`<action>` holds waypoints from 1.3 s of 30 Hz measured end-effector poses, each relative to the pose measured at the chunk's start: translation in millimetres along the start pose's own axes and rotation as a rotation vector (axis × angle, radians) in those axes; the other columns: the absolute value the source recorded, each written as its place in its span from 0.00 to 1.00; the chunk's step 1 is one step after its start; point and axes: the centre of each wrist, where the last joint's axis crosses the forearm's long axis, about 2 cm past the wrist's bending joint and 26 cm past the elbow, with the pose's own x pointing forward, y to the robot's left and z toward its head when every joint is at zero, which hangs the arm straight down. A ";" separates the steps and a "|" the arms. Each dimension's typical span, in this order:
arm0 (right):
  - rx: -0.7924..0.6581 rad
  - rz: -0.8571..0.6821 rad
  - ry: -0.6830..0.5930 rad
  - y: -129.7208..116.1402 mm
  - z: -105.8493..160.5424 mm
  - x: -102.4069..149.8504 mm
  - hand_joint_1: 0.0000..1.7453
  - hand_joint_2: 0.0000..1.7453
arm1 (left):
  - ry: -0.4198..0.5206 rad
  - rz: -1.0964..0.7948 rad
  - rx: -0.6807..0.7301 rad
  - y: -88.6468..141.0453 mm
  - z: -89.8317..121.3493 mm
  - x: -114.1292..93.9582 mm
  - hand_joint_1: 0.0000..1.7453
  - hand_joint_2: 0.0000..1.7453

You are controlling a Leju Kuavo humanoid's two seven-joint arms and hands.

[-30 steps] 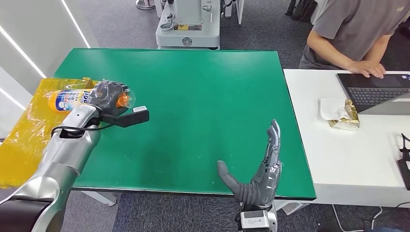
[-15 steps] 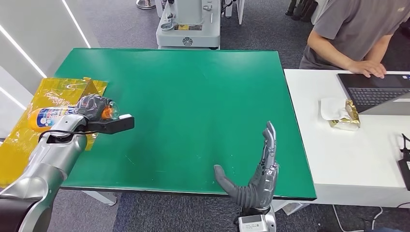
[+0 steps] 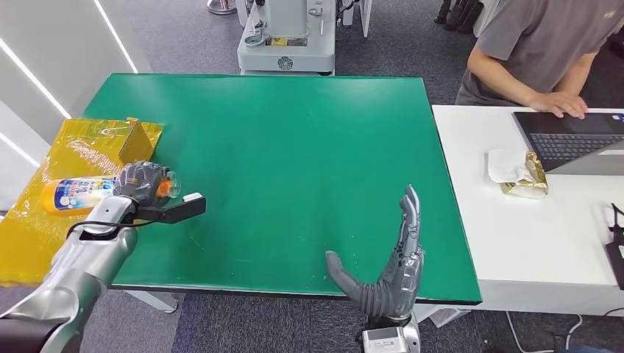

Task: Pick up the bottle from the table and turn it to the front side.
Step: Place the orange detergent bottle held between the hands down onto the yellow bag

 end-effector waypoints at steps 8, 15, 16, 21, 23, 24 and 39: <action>0.012 0.001 0.004 0.9 2.6 -0.7 0.00 1.00 | -0.046 -0.160 0.024 -9.6 3.6 7.6 1.00 1.00; 0.022 -0.001 0.004 1.9 4.2 -0.7 0.00 1.00 | -0.065 -0.199 0.024 -11.6 1.4 18.8 1.00 1.00; 0.024 -0.002 0.004 2.0 4.6 -0.7 0.00 1.00 | -0.067 -0.200 0.025 -11.8 1.2 19.9 1.00 1.00; 0.035 -0.005 0.005 2.5 6.4 -0.9 0.00 1.00 | -0.074 -0.198 0.030 -12.3 0.4 23.6 1.00 1.00; 0.040 -0.008 0.006 2.9 7.2 -1.0 0.00 1.00 | -0.076 -0.199 0.039 -12.2 0.2 24.5 1.00 1.00; 0.044 -0.009 0.006 3.1 7.6 -1.1 0.00 1.00 | -0.076 -0.199 0.042 -12.2 0.2 25.0 1.00 1.00; 0.090 -0.027 0.018 5.8 16.8 -2.3 0.00 1.00 | -0.005 -0.189 0.004 -35.5 15.0 20.3 0.00 1.00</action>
